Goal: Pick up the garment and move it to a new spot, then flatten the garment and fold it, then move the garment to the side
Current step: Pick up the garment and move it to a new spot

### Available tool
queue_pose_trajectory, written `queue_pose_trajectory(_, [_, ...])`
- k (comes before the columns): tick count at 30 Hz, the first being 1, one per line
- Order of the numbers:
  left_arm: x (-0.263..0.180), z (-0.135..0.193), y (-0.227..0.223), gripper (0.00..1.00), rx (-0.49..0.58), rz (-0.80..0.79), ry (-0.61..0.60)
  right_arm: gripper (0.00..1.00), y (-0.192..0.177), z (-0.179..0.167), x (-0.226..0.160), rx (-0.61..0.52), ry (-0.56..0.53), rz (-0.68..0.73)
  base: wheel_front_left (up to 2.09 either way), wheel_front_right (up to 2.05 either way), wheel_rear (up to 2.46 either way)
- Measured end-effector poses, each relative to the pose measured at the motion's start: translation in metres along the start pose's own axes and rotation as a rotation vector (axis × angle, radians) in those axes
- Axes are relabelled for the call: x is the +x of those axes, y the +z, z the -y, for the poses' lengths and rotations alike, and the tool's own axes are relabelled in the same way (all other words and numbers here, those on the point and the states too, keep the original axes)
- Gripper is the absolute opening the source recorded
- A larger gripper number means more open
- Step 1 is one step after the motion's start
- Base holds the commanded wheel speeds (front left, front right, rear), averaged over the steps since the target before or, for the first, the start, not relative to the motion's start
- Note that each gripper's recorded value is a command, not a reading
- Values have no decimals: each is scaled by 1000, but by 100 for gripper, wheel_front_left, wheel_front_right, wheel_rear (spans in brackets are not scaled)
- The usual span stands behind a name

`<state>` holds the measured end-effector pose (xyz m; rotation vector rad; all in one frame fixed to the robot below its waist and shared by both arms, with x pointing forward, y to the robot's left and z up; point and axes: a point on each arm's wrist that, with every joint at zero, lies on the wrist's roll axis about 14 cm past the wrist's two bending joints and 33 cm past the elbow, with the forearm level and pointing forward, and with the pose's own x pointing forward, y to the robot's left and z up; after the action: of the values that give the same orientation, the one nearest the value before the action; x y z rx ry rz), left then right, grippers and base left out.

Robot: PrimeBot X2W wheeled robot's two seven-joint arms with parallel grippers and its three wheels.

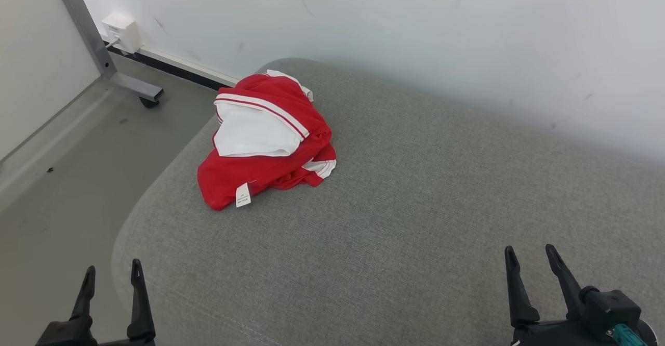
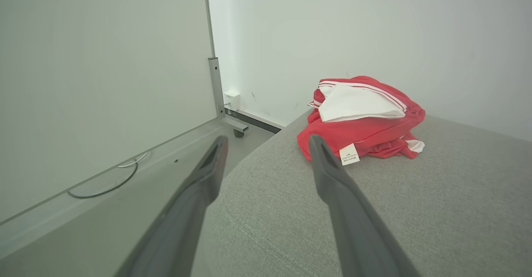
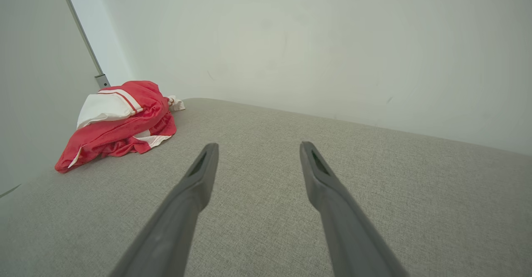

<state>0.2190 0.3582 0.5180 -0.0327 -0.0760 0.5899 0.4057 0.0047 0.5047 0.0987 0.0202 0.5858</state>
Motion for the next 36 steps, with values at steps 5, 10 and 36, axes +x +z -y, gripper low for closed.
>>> queue_pose_trajectory(5, [-2,-2,1,100,2,3,13,100,-1,-2,0,1,5,-2,0,0,0])
queue_pose_trajectory(10, [3,0,2,100,4,5,18,100,-2,3,0,6,-7,-2,0,0,0])
queue_pose_trajectory(36, [222,125,62,100,-5,103,-248,100,-13,121,-7,-58,-301,-6,0,0,0])
